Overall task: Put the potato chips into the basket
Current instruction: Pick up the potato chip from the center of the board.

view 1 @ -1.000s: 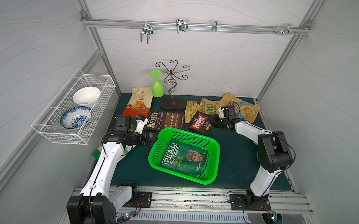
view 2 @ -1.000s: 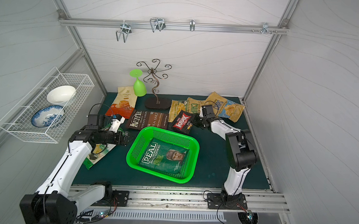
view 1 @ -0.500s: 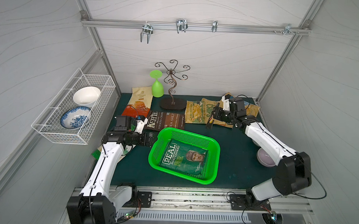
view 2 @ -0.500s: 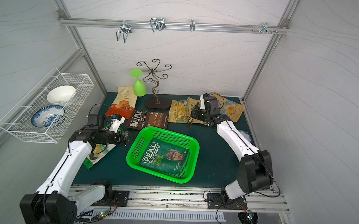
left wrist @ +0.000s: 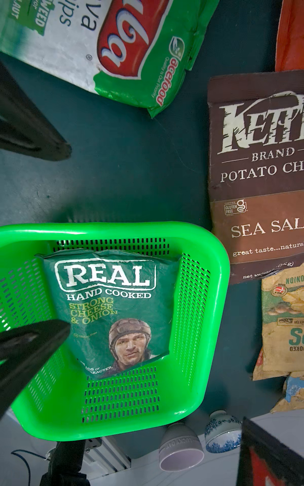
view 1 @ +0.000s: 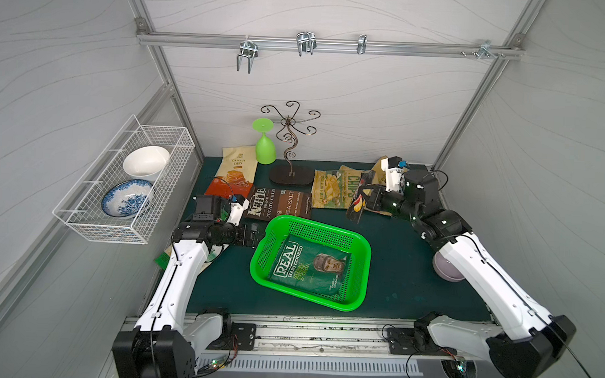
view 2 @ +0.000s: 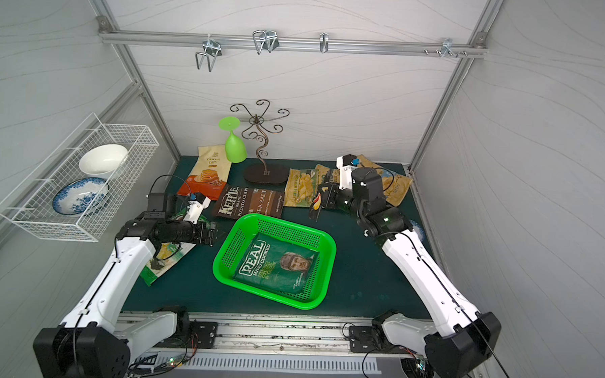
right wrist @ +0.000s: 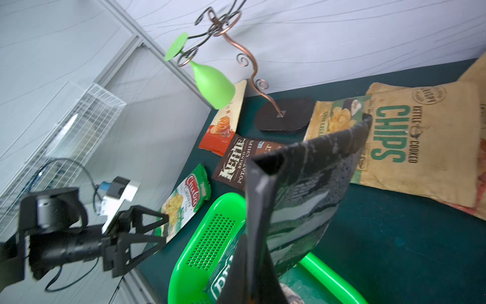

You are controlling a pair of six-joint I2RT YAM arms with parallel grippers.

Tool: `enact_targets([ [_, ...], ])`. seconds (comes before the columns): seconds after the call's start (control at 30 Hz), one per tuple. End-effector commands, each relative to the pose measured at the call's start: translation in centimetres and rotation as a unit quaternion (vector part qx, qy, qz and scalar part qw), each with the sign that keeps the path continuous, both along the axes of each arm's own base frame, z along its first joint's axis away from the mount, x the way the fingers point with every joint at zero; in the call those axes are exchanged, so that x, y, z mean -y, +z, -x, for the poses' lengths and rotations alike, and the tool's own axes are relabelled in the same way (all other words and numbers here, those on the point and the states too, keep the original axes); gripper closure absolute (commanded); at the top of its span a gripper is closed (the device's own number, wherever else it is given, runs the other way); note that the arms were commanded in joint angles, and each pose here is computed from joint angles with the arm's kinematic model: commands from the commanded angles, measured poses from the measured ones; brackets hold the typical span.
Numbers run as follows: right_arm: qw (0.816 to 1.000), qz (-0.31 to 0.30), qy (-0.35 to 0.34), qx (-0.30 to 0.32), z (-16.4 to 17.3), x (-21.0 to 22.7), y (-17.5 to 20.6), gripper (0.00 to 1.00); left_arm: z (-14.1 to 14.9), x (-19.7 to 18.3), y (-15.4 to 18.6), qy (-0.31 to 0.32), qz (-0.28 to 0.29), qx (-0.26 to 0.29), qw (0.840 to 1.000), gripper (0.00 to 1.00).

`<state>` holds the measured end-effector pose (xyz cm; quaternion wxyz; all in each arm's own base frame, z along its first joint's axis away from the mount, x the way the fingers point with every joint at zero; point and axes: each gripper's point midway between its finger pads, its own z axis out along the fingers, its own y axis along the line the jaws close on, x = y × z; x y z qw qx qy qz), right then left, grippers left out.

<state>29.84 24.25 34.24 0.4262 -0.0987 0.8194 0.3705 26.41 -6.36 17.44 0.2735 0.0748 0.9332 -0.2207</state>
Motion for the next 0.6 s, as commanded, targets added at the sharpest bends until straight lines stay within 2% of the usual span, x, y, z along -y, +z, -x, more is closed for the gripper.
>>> enact_targets([
  [0.0, 0.999, -0.005, 0.042, 0.003, 2.5, -2.1, 0.9, 1.0, -0.5, -0.3, 0.5, 0.003, -0.007, 0.016, 1.0, 0.01],
  [0.23, 0.993, -0.037, 0.112, -0.022, 6.3, -8.0, 0.0, 1.0, -0.6, -0.5, 0.3, 0.008, -0.013, 0.015, 1.0, 0.01],
  [0.4, 0.986, -0.038, 0.155, -0.042, 8.2, -12.8, -1.9, 1.0, -0.6, -0.6, 0.4, 0.009, -0.014, 0.017, 1.0, 0.01],
  [0.57, 0.986, -0.029, 0.152, -0.068, 9.0, -17.1, -4.7, 1.0, -0.6, -0.6, 0.4, 0.01, -0.015, 0.017, 1.0, 0.01],
])
